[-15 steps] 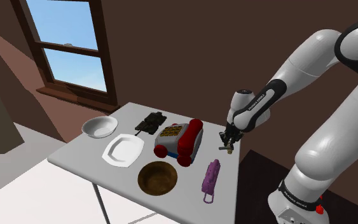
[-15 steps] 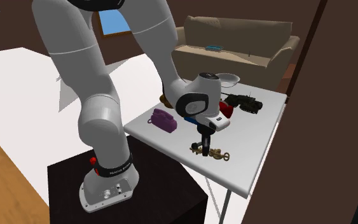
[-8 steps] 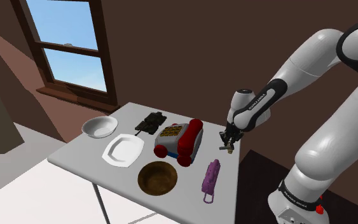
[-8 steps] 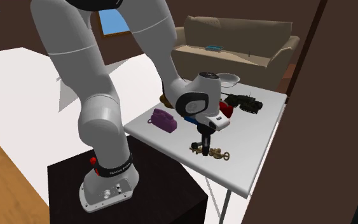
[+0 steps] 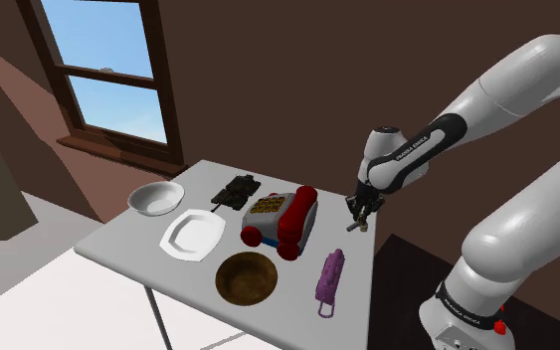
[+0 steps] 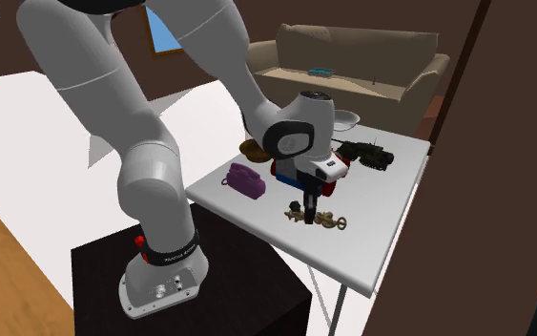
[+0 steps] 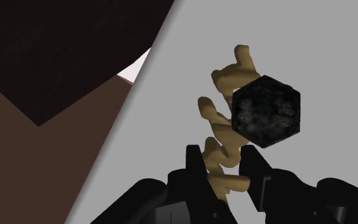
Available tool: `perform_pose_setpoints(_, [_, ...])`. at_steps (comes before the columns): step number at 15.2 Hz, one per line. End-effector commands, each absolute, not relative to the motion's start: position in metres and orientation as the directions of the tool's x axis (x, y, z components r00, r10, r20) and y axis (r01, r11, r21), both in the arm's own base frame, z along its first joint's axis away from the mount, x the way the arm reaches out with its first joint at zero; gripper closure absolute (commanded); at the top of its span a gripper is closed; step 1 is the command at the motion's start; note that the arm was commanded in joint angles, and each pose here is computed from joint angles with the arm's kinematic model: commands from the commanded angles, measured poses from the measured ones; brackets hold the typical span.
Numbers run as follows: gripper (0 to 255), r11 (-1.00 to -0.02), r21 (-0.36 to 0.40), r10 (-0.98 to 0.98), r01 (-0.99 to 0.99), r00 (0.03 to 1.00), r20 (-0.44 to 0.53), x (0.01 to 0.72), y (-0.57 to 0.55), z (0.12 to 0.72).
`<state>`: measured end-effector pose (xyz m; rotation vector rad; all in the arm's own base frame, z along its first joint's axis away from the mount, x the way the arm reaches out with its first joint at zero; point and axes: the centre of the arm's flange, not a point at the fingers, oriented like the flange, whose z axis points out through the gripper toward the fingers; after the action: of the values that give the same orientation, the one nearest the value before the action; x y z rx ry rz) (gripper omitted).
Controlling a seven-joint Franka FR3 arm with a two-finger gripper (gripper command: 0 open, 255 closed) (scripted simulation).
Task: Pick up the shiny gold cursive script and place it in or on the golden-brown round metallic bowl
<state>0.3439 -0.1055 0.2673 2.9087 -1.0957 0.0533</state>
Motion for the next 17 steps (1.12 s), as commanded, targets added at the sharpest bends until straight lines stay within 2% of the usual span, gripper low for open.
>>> perform_pose_setpoints(1, [255, -0.751, 0.019, -0.659, -0.66, 0.751, 0.043, 0.345, -0.105, 0.278])
perform_pose_setpoints(14, [255, -0.751, 0.019, -0.659, -0.66, 0.751, 0.043, 0.345, -0.105, 0.346])
perform_pose_setpoints(17, [255, -0.751, 0.019, -0.659, -0.66, 0.751, 0.043, 0.353, -0.066, 0.347])
